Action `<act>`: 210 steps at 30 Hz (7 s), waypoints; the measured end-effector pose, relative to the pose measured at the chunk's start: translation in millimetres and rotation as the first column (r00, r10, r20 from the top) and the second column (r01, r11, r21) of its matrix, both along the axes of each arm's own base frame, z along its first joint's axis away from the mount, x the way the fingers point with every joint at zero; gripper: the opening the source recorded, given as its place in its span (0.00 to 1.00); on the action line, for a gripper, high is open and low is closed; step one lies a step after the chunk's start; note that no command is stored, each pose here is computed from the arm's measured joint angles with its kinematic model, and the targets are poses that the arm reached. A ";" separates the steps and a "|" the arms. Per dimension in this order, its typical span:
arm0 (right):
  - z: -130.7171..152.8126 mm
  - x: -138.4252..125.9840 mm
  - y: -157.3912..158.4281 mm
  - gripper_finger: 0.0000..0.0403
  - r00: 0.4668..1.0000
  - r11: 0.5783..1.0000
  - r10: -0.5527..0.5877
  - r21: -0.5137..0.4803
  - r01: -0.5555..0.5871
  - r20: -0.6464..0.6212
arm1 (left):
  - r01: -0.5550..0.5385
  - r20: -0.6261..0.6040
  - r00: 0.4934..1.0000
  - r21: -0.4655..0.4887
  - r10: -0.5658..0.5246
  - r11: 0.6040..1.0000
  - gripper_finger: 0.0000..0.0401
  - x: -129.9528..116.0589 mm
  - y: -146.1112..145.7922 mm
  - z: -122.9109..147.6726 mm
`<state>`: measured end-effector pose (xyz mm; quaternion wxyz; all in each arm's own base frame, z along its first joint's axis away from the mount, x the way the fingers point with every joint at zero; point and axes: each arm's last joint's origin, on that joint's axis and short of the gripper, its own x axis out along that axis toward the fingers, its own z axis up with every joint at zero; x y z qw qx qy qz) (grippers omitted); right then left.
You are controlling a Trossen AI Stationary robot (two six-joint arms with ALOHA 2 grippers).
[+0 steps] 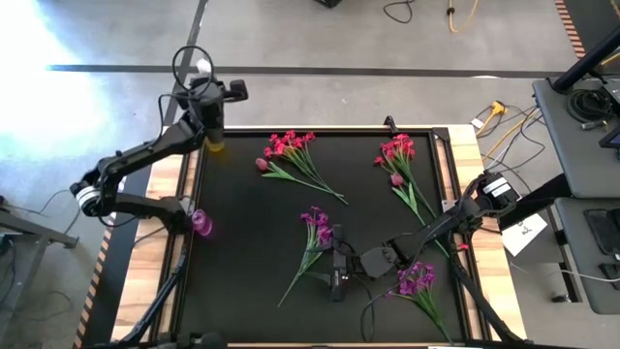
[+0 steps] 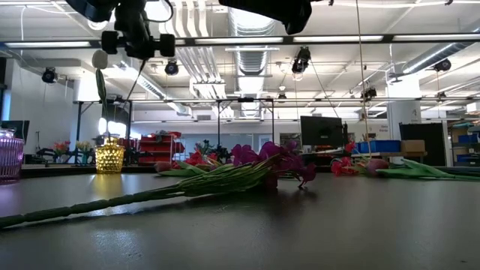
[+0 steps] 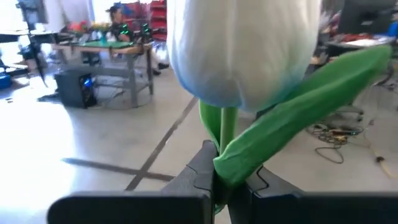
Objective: Sort flowers into vase by color
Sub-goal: Put the white flower into the yellow vase, then adjust the purple vase on the table
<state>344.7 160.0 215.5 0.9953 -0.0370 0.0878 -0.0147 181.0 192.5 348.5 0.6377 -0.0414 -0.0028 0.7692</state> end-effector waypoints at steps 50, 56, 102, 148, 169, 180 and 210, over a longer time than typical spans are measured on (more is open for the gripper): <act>-11.0 -5.0 -0.6 0.68 0.999 0.999 -0.007 0.038 0.009 -0.048 | -0.103 0.054 0.991 -0.263 0.122 0.959 0.27 -41.8 47.7 -15.6; -9.2 -6.4 -2.5 0.69 0.995 0.999 -0.018 0.042 0.022 -0.097 | -0.087 0.015 0.995 -0.333 0.098 0.939 0.47 -46.3 41.3 8.5; -41.0 2.6 -61.7 0.61 0.893 0.992 -0.007 0.111 0.064 -0.450 | 0.986 0.315 -0.144 -0.037 -0.938 -0.164 0.51 -64.0 -207.4 47.2; 14.6 -43.7 12.9 0.61 0.693 0.939 -0.331 -0.152 0.308 -0.640 | 0.295 -0.181 0.394 -0.904 -0.901 0.310 0.68 120.4 -306.7 -187.2; 12.1 -43.5 13.0 0.61 0.711 0.926 -0.365 -0.158 0.342 -0.601 | -0.166 -0.169 0.443 -0.980 -0.880 0.105 0.68 50.9 -226.6 -98.4; 4.5 -46.8 13.7 0.61 0.708 0.927 -0.365 -0.164 0.338 -0.604 | -0.400 -0.085 0.476 -0.907 -0.875 -0.129 0.65 23.5 -179.4 -141.1; -12.1 -51.0 11.6 0.61 0.708 0.925 -0.366 -0.150 0.350 -0.604 | -0.448 0.076 0.588 -0.799 -0.805 -0.402 0.59 -14.1 -143.8 -175.5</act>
